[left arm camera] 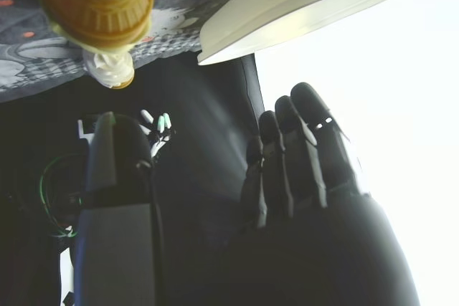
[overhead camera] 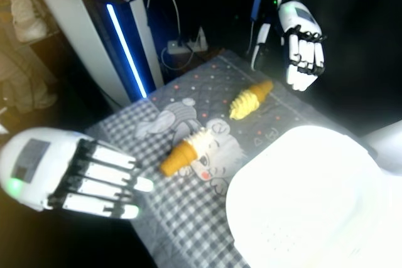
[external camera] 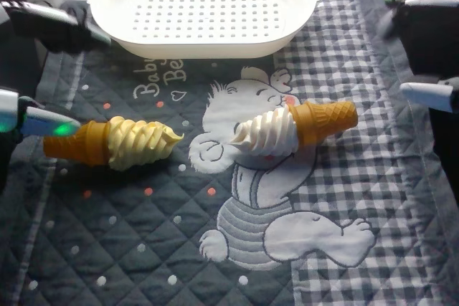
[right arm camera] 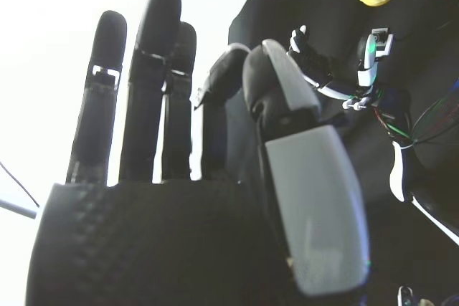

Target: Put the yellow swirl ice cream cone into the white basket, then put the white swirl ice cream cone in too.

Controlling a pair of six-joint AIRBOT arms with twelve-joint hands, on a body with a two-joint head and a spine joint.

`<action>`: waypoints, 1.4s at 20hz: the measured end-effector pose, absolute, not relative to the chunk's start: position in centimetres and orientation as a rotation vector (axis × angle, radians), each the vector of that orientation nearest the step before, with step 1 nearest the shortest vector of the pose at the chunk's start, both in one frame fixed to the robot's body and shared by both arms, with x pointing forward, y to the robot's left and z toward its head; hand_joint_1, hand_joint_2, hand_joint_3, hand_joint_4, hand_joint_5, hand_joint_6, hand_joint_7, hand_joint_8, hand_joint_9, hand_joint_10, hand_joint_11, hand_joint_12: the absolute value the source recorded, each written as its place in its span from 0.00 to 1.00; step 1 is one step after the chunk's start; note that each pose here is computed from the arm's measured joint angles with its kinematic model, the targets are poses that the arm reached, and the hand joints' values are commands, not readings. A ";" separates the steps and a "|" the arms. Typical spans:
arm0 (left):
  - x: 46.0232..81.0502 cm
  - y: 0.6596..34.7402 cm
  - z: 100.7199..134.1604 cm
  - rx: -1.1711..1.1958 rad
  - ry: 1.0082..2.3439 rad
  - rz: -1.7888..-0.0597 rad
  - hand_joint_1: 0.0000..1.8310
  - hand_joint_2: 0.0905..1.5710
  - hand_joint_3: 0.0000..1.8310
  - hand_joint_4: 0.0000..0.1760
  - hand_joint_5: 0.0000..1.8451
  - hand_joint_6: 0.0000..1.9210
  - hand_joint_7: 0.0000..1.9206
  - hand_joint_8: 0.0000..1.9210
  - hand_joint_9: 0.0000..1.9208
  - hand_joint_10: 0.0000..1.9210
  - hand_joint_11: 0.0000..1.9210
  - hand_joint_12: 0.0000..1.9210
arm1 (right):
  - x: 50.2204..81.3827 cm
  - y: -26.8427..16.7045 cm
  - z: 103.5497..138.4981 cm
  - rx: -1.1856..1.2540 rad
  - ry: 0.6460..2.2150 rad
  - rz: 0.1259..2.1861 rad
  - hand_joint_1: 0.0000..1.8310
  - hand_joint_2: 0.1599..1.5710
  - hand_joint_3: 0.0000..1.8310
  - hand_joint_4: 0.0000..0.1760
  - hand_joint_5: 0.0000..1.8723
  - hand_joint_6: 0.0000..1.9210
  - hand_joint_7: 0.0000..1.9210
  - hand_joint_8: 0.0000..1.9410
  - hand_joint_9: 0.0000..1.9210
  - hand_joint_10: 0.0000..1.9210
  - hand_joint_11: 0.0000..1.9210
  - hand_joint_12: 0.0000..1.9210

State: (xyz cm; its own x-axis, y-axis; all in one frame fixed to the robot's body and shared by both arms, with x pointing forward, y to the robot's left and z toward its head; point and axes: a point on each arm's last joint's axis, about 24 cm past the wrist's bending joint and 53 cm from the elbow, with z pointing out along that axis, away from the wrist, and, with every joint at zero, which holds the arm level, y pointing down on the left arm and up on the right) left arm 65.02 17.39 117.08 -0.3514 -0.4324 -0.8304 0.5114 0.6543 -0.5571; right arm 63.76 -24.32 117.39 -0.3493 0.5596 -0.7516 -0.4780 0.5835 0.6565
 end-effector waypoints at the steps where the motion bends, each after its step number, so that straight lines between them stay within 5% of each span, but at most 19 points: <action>1: 64.9 17.1 116.8 0.075 1.677 -0.972 0.47 0.53 0.00 0.00 0.41 0.00 0.41 0.00 0.43 0.02 0.25 0.53 | 63.7 -24.3 117.4 0.069 1.603 1.071 0.35 0.70 0.00 0.23 0.26 0.00 0.21 0.00 0.18 0.00 0.09 0.19; 3: 64.9 16.6 116.5 0.104 1.691 -0.966 0.46 0.52 0.00 0.00 0.41 0.00 0.41 0.00 0.43 0.01 0.24 0.53 | 63.7 -24.2 117.4 0.065 1.606 1.070 0.37 0.69 0.00 0.26 0.26 0.00 0.22 0.00 0.19 0.00 0.10 0.20; 6: 65.1 14.9 116.5 0.157 1.695 -0.971 0.43 0.51 0.00 0.26 0.35 0.00 0.38 0.00 0.40 0.00 0.19 0.54 | 63.7 -24.3 117.4 0.065 1.605 1.070 0.35 0.69 0.00 0.28 0.27 0.00 0.23 0.00 0.17 0.00 0.07 0.18; 7: 65.1 14.5 116.1 0.179 1.705 -0.965 0.43 0.49 0.00 0.28 0.34 0.00 0.37 0.00 0.39 0.00 0.17 0.54 | 63.7 -24.2 117.4 0.064 1.605 1.071 0.33 0.68 0.00 0.47 0.27 0.00 0.23 0.00 0.15 0.00 0.05 0.16; 8: 65.1 14.1 115.7 0.198 1.719 -0.956 0.44 0.47 0.00 0.36 0.34 0.00 0.37 0.00 0.39 0.00 0.18 0.53 | 63.7 -24.3 117.4 0.064 1.605 1.070 0.35 0.67 0.00 0.46 0.27 0.00 0.24 0.00 0.17 0.00 0.10 0.13; 9: 65.0 13.4 114.8 0.231 1.752 -0.939 0.48 0.43 0.00 0.22 0.34 0.00 0.38 0.00 0.41 0.01 0.21 0.55 | 63.7 -24.1 117.6 0.056 1.599 1.076 0.35 0.67 0.00 0.56 0.24 0.00 0.22 0.00 0.19 0.00 0.15 0.05; 10: 65.0 13.2 114.6 0.242 1.759 -0.932 0.48 0.43 0.00 0.22 0.34 0.00 0.38 0.00 0.41 0.01 0.21 0.55 | 63.6 -23.9 117.7 0.051 1.595 1.080 0.35 0.67 0.00 0.56 0.24 0.00 0.22 0.00 0.19 0.00 0.15 0.05; 12: 65.0 12.6 114.3 0.286 1.775 -0.911 0.47 0.44 0.00 0.36 0.30 0.00 0.35 0.00 0.41 0.00 0.20 0.57 | 63.5 -23.6 118.2 0.035 1.578 1.095 0.32 0.68 0.00 0.69 0.22 0.00 0.21 0.00 0.20 0.00 0.18 0.02; 13: 65.1 12.4 113.9 0.312 1.790 -0.889 0.45 0.45 0.00 0.33 0.30 0.00 0.35 0.00 0.41 0.00 0.21 0.55 | 63.5 -23.5 118.4 0.033 1.572 1.098 0.30 0.68 0.00 0.76 0.21 0.00 0.21 0.00 0.20 0.00 0.18 0.02; 15: 65.6 12.1 113.0 0.359 1.818 -0.833 0.45 0.46 0.00 0.34 0.30 0.00 0.35 0.00 0.42 0.00 0.23 0.56 | 63.4 -23.5 118.4 0.031 1.570 1.101 0.30 0.67 0.00 0.80 0.21 0.00 0.21 0.00 0.20 0.00 0.19 0.02; 17: 65.9 11.6 112.0 0.393 1.843 -0.789 0.47 0.44 0.00 0.49 0.30 0.00 0.34 0.00 0.41 0.00 0.22 0.59 | 63.4 -23.5 118.4 0.030 1.571 1.100 0.33 0.67 0.00 0.67 0.23 0.00 0.23 0.01 0.22 0.01 0.20 0.02; 18: 65.9 11.3 111.5 0.411 1.854 -0.769 0.46 0.44 0.00 0.47 0.31 0.00 0.34 0.00 0.42 0.00 0.21 0.61 | 63.4 -23.5 118.4 0.031 1.571 1.100 0.33 0.67 0.00 0.67 0.23 0.00 0.23 0.01 0.22 0.01 0.21 0.02; 21: 66.3 11.1 110.3 0.417 1.886 -0.743 0.48 0.43 0.00 0.35 0.32 0.00 0.35 0.01 0.44 0.01 0.22 0.65 | 63.4 -23.5 118.4 0.031 1.572 1.099 0.35 0.68 0.00 0.45 0.24 0.00 0.23 0.00 0.22 0.00 0.21 0.02; 23: 66.5 11.5 109.3 0.407 1.914 -0.724 0.48 0.43 0.00 0.30 0.33 0.00 0.37 0.00 0.45 0.01 0.22 0.62 | 63.5 -23.5 118.4 0.032 1.574 1.098 0.35 0.68 0.00 0.54 0.25 0.01 0.23 0.00 0.21 0.00 0.19 0.01; 25: 66.4 11.5 108.0 0.418 1.943 -0.706 0.49 0.42 0.00 0.29 0.36 0.01 0.39 0.01 0.47 0.01 0.28 0.60 | 63.4 -23.5 118.4 0.031 1.571 1.100 0.37 0.68 0.00 0.49 0.26 0.01 0.23 0.00 0.21 0.00 0.19 0.01; 27: 66.8 11.4 108.0 0.400 1.943 -0.713 0.51 0.44 0.00 0.05 0.43 0.00 0.46 0.01 0.51 0.02 0.31 0.58 | 63.4 -23.5 118.4 0.029 1.572 1.101 0.37 0.67 0.00 0.45 0.26 0.01 0.23 0.00 0.19 0.00 0.15 0.00; 28: 66.7 11.4 107.9 0.391 1.943 -0.721 0.52 0.46 0.00 0.00 0.49 0.01 0.51 0.03 0.55 0.05 0.32 0.67 | 63.4 -23.4 118.4 0.027 1.572 1.101 0.37 0.67 0.00 0.43 0.26 0.01 0.23 0.00 0.19 0.00 0.16 0.01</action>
State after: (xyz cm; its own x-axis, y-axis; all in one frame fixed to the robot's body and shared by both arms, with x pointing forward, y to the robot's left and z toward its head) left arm 66.74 11.39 107.90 -0.4605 -0.0351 -0.8870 0.5517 0.7715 -0.3170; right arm 63.39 -23.45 118.40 -0.3413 0.5544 -0.7591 -0.5236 0.5585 0.6433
